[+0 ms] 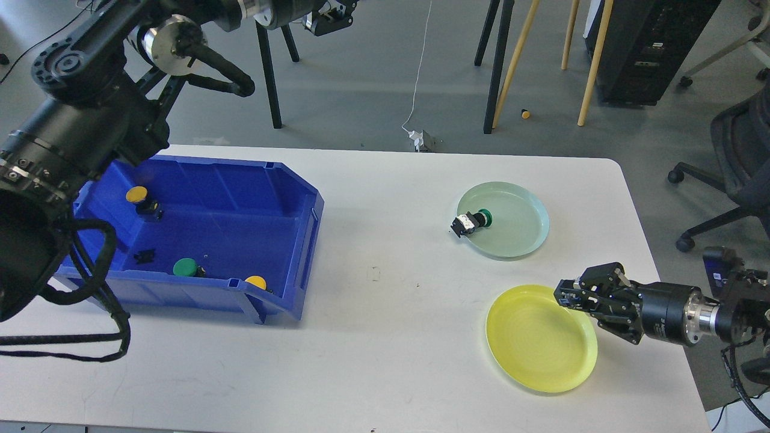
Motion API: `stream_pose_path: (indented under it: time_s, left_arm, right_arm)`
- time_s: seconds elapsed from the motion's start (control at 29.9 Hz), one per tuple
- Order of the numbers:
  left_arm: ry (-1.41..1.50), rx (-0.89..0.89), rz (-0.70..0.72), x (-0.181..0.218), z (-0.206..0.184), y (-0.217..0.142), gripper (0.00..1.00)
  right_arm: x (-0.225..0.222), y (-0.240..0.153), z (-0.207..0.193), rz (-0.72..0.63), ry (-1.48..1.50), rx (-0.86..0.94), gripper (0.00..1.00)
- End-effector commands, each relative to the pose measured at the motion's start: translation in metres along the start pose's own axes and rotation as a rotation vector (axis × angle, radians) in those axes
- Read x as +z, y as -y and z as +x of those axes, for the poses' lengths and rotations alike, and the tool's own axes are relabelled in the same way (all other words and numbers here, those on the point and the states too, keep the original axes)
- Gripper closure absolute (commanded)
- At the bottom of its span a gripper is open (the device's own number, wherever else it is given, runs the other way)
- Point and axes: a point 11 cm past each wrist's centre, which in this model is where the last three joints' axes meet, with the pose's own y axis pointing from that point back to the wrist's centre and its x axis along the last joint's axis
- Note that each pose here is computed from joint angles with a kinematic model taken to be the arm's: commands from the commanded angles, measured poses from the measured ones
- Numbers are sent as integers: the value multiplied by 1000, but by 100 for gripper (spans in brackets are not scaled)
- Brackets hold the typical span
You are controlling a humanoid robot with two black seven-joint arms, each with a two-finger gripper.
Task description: Pass button and place on color plate
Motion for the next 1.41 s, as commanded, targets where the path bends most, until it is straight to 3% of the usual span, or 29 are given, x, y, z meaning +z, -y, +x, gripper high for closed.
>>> stream_pose_path:
  time_s: [0.0, 0.27, 0.4, 0.6, 0.8, 1.1, 1.37]
  left_arm:
    - [5, 11, -1, 2, 5, -4, 0]
    - [9, 25, -3, 4, 11, -9, 0]
    - [10, 27, -1, 4, 12, -9, 0]
    - [14, 38, -3, 5, 17, -13, 0]
    - [30, 56, -7, 13, 24, -19, 0]
    - [40, 77, -5, 16, 33, -27, 0]
    - [116, 89, 27, 18, 34, -27, 0]
  right_arm:
    - [9, 11, -7, -10, 9, -3, 65]
    - [10, 16, -8, -25, 11, -1, 13]
    - [0, 16, -6, -2, 7, 2, 5]
    - [-38, 10, 16, 113, 2, 60, 3]
    - [-107, -8, 53, 328, -18, 185, 2]
    - [-166, -91, 143, 578, 10, 507, 2]
    - [-185, -128, 182, 573, 57, 646, 3]
